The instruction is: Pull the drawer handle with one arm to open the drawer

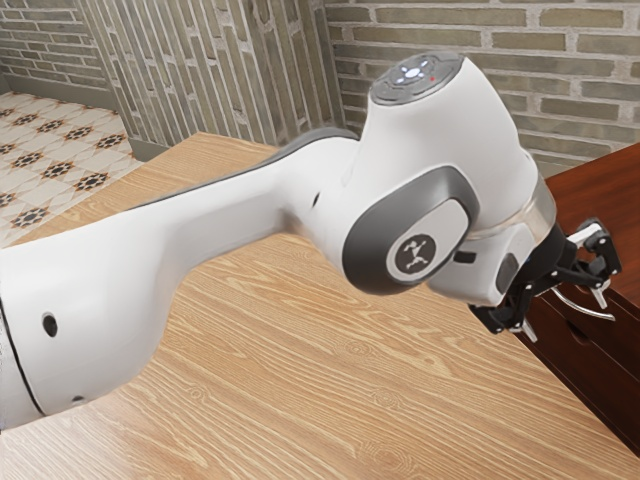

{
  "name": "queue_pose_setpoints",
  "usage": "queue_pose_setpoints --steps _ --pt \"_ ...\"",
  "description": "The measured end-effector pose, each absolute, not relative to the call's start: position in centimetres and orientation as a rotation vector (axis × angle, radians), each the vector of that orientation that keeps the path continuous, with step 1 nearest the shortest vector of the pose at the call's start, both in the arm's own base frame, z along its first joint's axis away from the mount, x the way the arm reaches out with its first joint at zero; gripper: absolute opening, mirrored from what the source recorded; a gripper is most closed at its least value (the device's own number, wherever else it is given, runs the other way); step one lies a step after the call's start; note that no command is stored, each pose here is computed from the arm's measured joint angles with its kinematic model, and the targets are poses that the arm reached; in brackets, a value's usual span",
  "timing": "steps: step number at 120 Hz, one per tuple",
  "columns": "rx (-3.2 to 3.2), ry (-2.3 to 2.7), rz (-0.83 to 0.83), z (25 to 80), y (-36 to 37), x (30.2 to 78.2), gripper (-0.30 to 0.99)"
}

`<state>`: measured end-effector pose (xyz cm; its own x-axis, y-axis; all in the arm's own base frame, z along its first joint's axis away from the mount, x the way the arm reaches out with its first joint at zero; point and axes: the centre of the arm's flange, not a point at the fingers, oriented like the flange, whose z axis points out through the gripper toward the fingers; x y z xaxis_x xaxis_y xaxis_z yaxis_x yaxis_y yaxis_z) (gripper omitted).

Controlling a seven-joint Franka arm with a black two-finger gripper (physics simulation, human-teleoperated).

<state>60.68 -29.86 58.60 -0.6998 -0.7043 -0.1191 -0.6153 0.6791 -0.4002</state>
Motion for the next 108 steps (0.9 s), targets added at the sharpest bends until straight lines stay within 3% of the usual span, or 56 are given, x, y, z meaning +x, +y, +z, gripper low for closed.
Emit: queue_pose_setpoints --steps 108 --pt "-1.141 2.596 -0.476 55.9 -27.1 64.1 0.5"
